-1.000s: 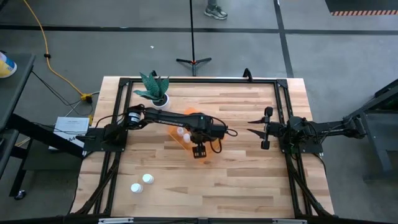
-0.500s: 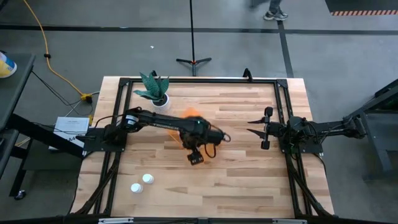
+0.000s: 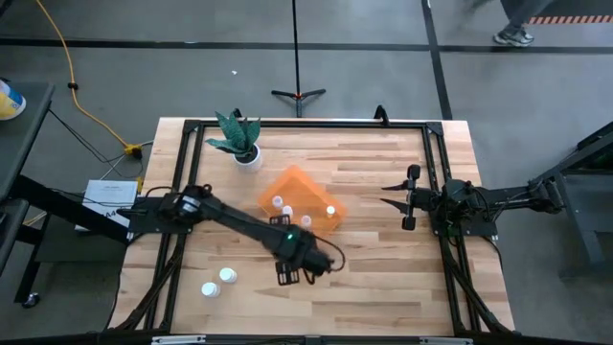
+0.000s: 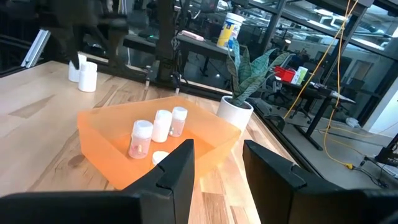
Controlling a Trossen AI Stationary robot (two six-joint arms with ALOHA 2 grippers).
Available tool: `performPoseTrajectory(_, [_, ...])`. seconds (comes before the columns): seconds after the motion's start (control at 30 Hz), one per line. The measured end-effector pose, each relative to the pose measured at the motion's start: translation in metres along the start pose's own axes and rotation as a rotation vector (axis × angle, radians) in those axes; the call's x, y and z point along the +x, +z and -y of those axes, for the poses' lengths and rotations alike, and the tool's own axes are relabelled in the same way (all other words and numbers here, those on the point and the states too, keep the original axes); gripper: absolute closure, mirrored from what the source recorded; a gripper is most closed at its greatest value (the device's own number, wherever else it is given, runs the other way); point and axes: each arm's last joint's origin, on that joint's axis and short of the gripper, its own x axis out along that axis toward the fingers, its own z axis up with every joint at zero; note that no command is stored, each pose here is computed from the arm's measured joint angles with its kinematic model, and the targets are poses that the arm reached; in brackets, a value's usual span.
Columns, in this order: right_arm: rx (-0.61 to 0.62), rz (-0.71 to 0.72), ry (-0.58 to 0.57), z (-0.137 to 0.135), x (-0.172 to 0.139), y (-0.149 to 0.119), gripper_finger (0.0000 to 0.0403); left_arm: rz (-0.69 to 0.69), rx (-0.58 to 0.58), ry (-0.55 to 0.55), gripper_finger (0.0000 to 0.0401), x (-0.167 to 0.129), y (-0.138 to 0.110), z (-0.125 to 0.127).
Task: Pick and place pill bottles into a basket
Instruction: Put the top white bottle into the orange container
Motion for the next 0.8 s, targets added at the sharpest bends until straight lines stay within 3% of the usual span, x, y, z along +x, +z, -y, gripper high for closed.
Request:
performPoseTrajectory(0.17, [0.004,0.014,-0.004,0.0,0.0,0.001,0.0274,0.318,-0.001,0.288,0.0152,-0.024,-0.021,0.017])
performPoseTrajectory(0.23, [0.005,0.019,-0.005,0.001,0.0,0.002,0.0274,0.41,-0.011,0.347,0.016,-0.03,-0.022,0.018])
performPoseTrajectory(0.43, [0.007,0.043,-0.011,0.001,0.0,0.004,0.0274,0.551,0.065,0.304,0.0174,-0.023,0.01,0.012])
performPoseTrajectory(0.57, [-0.005,0.049,-0.009,0.001,0.0,0.005,0.0274,0.506,0.173,0.174,0.0174,0.006,0.038,-0.005])
performPoseTrajectory(0.8, [-0.037,0.05,-0.009,0.001,0.0,0.005,0.0274,0.467,0.102,0.17,0.0181,0.03,0.061,-0.049])
